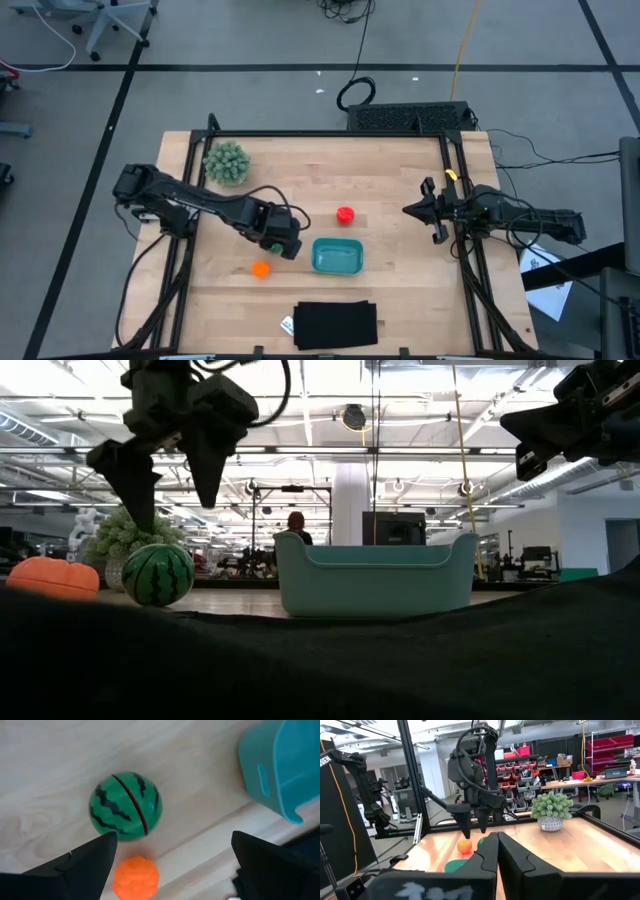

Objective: Pick and placing Produce into tupperware
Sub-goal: Put the watermelon into the bin

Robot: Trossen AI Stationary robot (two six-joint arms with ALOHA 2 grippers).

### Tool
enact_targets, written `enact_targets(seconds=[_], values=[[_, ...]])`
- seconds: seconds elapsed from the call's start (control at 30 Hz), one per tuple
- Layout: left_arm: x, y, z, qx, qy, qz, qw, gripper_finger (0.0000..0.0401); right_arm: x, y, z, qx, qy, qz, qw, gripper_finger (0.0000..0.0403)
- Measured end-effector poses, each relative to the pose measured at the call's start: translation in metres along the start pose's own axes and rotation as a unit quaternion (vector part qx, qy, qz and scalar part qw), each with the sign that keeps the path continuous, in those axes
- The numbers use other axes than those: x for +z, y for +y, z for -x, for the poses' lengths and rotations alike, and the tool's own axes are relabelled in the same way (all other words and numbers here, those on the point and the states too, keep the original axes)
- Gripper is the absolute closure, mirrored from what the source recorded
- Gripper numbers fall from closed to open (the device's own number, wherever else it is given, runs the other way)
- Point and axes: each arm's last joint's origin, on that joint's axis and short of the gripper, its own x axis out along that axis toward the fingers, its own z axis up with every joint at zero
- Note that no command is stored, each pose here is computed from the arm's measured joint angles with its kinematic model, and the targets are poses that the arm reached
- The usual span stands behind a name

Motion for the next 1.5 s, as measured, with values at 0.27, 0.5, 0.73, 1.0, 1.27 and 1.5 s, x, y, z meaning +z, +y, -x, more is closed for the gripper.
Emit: enact_targets(seconds=[0.27,0.5,0.73,1.0,1.27,1.5], values=[[0.006,0.013,0.007,0.036,0.007,-0.015,0.999,0.0001,0.0,0.0,0.0,0.0,0.0,0.0,1.0,0.0403],[0.008,0.015,0.011,0.024,0.033,-0.045,0.998,0.0002,0.0,0.0,0.0,0.0,0.002,0.0,1.0,0.0403],[0.013,0.012,0.011,0.001,0.023,-0.043,0.999,0.0002,0.0,0.0,0.0,0.0,0.001,0.0,1.0,0.0403],[0.016,0.015,0.011,0.011,0.021,-0.001,1.0,0.0001,0.0,0.0,0.0,0.0,0.001,0.0,1.0,0.0403],[0.012,0.015,0.011,0.025,0.004,0.032,0.999,0.0001,0.0,0.0,0.0,-0.001,0.002,0.0,1.0,0.0403],[0.005,0.012,0.007,0.039,-0.013,0.054,0.998,0.0001,-0.002,0.0,0.0,-0.002,0.009,-0.002,1.0,0.0403]])
